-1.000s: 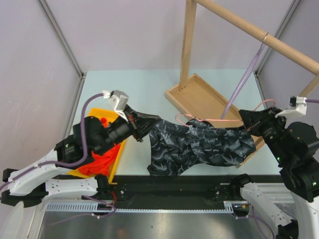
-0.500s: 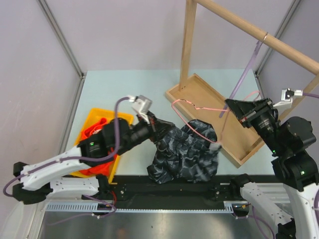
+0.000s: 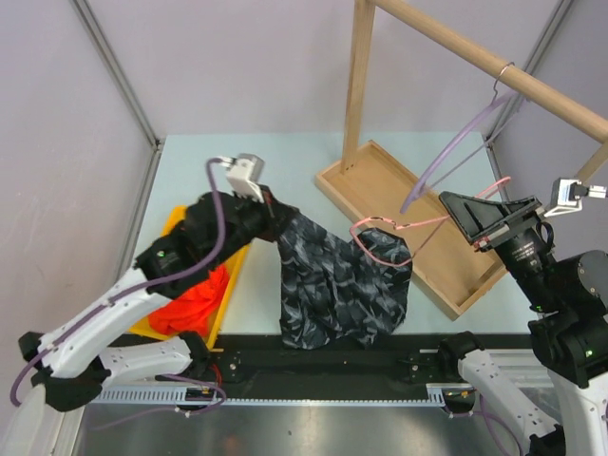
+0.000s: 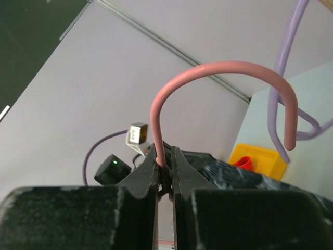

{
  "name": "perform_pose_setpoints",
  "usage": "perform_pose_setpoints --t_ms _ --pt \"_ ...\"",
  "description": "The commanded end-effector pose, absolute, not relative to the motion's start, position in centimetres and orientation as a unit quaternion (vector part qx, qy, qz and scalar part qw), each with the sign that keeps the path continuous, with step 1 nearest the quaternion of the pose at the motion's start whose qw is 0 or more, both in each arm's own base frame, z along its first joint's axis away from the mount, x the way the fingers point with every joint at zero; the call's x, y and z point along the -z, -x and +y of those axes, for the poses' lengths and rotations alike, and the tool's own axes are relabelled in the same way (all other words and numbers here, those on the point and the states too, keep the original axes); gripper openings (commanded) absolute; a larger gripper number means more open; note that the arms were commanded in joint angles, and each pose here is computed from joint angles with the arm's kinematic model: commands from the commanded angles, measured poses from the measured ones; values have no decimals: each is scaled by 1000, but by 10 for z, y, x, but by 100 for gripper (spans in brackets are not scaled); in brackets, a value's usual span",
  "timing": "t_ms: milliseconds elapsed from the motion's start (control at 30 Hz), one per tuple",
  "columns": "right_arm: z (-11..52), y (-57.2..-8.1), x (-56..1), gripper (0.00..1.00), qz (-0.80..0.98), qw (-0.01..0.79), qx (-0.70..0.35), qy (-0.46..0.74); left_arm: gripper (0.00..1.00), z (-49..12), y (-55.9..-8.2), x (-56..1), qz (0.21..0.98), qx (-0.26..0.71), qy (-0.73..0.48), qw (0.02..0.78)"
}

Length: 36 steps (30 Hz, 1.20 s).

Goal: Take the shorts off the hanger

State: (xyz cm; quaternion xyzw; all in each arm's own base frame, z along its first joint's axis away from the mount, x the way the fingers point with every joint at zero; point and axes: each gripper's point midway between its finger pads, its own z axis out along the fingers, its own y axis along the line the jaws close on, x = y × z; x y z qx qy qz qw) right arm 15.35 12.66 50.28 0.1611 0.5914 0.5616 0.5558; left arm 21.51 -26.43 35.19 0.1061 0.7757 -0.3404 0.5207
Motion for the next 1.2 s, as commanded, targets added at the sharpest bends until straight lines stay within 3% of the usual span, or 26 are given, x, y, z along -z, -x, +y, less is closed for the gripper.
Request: perform_pose_setpoints --t_ms 0,233,567,800,967,1167 --pt "119 -151 -503 0 590 574 -545 -162 0 -217 -217 -421 735 332 -83 585" --pt "119 -150 -502 0 591 573 -544 -162 0 -241 -220 -431 728 354 -124 575" --pt "113 -144 -501 0 588 581 -539 -165 0 -368 -214 -390 726 498 -213 424" --pt "111 -144 -499 0 590 585 -532 -166 0 -397 -213 -339 761 466 -239 382" --pt "111 -145 -495 0 596 585 -525 -166 0 -376 -220 -313 782 418 -231 401" --pt "112 -146 -492 0 601 584 -521 -163 1 -325 -242 -234 852 292 -209 381"
